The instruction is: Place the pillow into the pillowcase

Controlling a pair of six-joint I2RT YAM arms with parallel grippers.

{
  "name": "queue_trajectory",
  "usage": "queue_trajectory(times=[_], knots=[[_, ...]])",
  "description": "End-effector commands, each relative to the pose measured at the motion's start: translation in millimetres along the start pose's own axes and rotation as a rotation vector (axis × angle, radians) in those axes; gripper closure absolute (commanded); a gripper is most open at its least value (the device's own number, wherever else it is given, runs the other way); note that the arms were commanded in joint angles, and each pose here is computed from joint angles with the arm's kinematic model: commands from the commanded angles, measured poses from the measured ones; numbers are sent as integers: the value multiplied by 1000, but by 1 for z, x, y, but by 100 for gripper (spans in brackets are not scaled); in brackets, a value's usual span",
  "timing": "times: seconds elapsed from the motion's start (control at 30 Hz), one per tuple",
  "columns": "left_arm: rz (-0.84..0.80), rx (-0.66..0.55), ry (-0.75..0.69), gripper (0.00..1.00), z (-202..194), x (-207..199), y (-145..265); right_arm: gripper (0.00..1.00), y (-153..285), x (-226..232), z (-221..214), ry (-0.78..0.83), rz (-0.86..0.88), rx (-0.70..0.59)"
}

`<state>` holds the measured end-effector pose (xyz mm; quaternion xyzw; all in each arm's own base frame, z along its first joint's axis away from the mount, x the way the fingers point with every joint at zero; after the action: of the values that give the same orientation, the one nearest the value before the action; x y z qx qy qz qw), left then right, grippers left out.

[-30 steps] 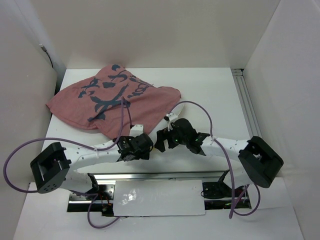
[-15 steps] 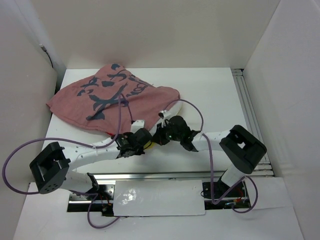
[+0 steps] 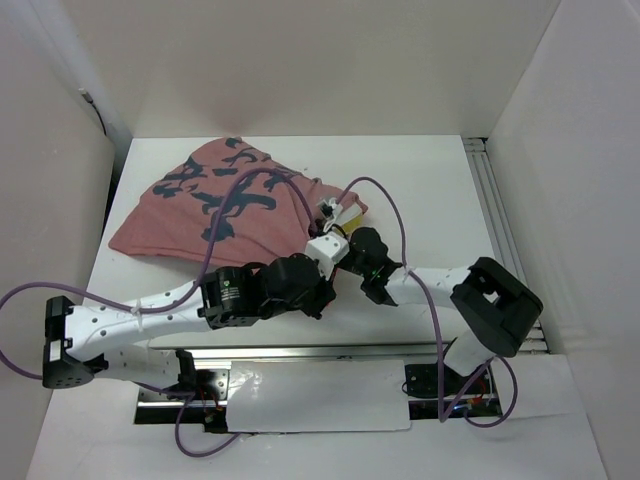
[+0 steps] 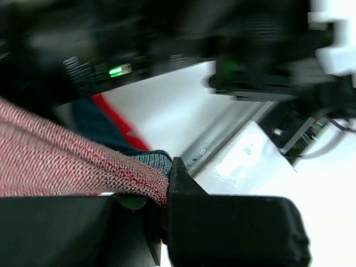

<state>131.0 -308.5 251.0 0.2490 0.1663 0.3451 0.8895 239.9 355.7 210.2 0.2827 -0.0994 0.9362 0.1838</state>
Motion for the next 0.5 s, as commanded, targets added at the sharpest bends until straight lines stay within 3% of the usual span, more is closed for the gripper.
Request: queue_trajectory(times=[0.0,0.07,0.17,0.2,0.23,0.3,0.33,0.37,0.43,0.47], knots=[[-305,-102,-64,100,29,-59,28,100,-16,26,27,38,107,-123],[-305,-103,-73,100,29,-60,25,100,-19,13,-4,4,129,-3],[-321,-64,-74,100,21,-64,20,98,-9,-1,-15,-79,112,82],[-314,-41,-68,96,14,-63,17,86,1,-7,-22,-105,88,110],[-296,-28,-51,84,12,-60,17,78,10,0,-12,-110,88,94],[-255,9,-52,74,-1,-53,12,62,29,-11,-25,-149,-19,153],[-224,26,-58,68,-5,-47,11,42,38,-3,-12,-114,-41,130],[-219,38,-61,53,-8,-46,12,37,52,-19,-25,-140,-175,178],[-187,39,-64,36,-7,-41,13,26,67,-14,-9,-121,-263,141],[-191,30,-61,23,-3,-42,14,23,83,-29,-16,-136,-397,168]])
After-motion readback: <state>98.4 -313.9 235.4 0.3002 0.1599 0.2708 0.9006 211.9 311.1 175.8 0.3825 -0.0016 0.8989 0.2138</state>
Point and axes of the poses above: each gripper's point midway between its finger pads, its own y axis back along the fingers, its own x axis along the line the jaws close on, z = x × y, the point moved 3 cm from there along y, back along the fingers, and after that the axes turned 7 degrees about -y, right-handed, at the moved point
